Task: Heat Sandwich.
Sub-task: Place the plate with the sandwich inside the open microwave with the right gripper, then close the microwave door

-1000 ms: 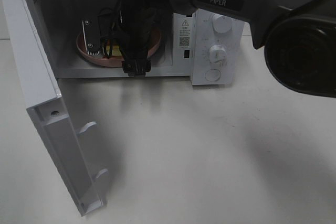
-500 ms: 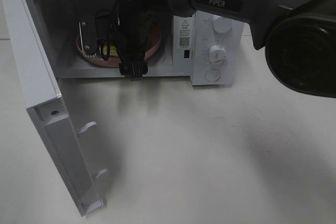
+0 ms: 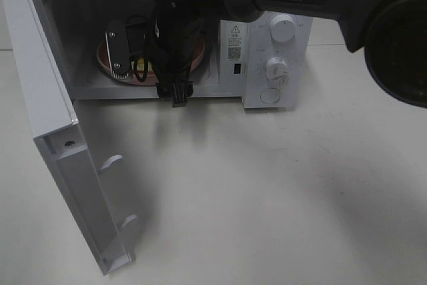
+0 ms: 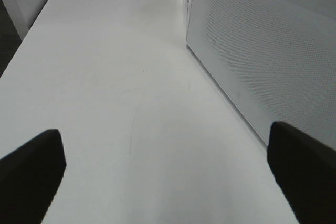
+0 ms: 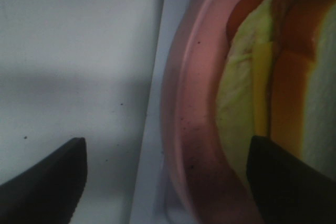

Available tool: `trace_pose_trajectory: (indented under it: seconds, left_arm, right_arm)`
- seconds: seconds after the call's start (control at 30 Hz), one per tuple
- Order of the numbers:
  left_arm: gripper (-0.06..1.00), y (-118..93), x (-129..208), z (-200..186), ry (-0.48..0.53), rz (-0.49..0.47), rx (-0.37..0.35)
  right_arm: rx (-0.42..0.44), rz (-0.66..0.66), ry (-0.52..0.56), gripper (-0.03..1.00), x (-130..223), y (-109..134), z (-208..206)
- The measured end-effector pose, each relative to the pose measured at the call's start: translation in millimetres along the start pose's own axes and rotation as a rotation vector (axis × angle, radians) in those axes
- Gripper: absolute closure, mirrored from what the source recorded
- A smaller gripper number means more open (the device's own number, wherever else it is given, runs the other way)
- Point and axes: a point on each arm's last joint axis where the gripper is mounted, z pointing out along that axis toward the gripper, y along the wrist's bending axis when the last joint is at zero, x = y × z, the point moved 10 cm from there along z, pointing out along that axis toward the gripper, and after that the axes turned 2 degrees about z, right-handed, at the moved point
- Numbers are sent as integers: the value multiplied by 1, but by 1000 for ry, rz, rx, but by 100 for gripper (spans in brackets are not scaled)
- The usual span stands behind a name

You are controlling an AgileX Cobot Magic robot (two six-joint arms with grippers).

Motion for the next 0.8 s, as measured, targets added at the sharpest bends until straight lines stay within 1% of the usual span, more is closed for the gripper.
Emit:
trace_pose_trajectory:
  seconds: [0.2, 0.4, 0.43, 0.53, 0.57, 0.63, 0.67, 0.7, 0.8]
  left_arm:
    - [-5, 0, 0, 0, 0, 0, 0]
    - [-5, 0, 0, 0, 0, 0, 0]
    - [-5, 0, 0, 0, 0, 0, 0]
    - [-5, 0, 0, 0, 0, 0, 0]
    - [-5, 0, 0, 0, 0, 0, 0]
    - [-5, 0, 0, 0, 0, 0, 0]
    - [-5, 0, 0, 0, 0, 0, 0]
    - [-5, 0, 0, 0, 0, 0, 0]
    - [-5, 0, 0, 0, 0, 0, 0]
  right_arm:
    - [11, -11, -25, 20, 3, 10, -6]
    - [68, -25, -96, 20, 3, 22, -21]
    - [83, -29, -119, 20, 5, 29, -27]
    - [97, -32, -141, 20, 6, 35, -33]
    - [108, -39, -158, 20, 9, 43, -39]
    - [125, -42, -179, 20, 11, 49, -45]
    - [125, -42, -179, 20, 11, 49, -45]
    - [131, -33, -195, 20, 14, 57, -52]
    - [131, -17, -210, 20, 19, 70, -60]
